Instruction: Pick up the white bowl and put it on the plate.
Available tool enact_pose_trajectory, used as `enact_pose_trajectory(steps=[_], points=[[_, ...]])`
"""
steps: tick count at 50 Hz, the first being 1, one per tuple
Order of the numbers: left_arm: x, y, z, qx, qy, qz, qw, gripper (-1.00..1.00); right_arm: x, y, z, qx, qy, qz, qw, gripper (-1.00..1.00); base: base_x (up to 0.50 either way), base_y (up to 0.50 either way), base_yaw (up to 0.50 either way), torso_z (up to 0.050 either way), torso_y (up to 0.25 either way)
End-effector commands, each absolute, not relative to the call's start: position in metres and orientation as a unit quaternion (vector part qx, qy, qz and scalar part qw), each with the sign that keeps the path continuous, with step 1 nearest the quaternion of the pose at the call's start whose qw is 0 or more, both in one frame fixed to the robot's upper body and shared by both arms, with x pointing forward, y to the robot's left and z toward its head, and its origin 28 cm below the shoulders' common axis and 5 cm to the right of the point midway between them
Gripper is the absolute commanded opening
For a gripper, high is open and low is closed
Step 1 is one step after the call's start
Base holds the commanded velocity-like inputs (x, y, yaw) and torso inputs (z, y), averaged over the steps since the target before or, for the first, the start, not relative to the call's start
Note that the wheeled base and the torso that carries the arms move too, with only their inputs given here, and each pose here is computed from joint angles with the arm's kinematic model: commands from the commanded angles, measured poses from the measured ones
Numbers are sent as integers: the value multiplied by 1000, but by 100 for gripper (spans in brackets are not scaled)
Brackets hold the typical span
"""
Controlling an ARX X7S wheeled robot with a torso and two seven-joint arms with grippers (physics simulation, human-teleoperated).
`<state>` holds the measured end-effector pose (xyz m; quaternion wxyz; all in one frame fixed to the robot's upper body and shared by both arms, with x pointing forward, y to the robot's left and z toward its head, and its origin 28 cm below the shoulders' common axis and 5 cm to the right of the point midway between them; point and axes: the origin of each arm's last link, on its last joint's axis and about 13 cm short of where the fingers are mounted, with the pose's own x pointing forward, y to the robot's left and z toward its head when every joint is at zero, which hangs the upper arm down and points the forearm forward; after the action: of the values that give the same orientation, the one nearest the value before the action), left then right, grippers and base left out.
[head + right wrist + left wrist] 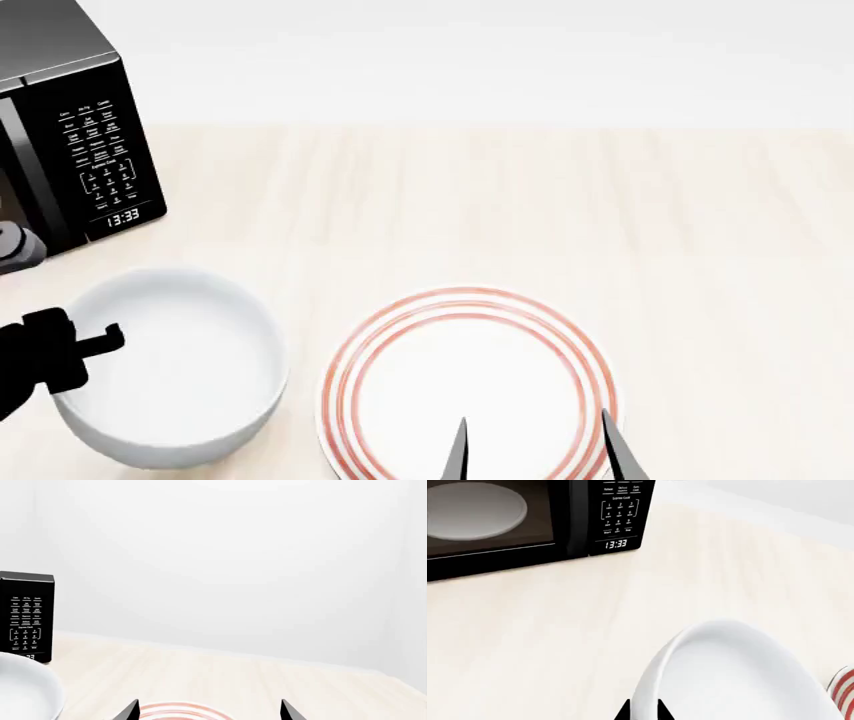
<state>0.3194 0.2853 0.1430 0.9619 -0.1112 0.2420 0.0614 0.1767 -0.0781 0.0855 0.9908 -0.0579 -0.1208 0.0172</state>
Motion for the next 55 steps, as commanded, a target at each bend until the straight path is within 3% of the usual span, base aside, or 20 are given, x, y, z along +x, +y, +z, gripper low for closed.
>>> enact_pose_trajectory(steps=[1,26,55], points=[[318,267,164,-127,217,26,967,-100,176,-78,85,-58,-120,17,991,100,0,0,0,0,10],[349,213,200,-134,205,-37,969,-100,176,-78,84,-58,-119,19,991,100,0,0,0,0,0],[382,160,195,-139,224,-93,960,-100,177,-79,82,-56,-118,18,991,100,0,0,0,0,0]])
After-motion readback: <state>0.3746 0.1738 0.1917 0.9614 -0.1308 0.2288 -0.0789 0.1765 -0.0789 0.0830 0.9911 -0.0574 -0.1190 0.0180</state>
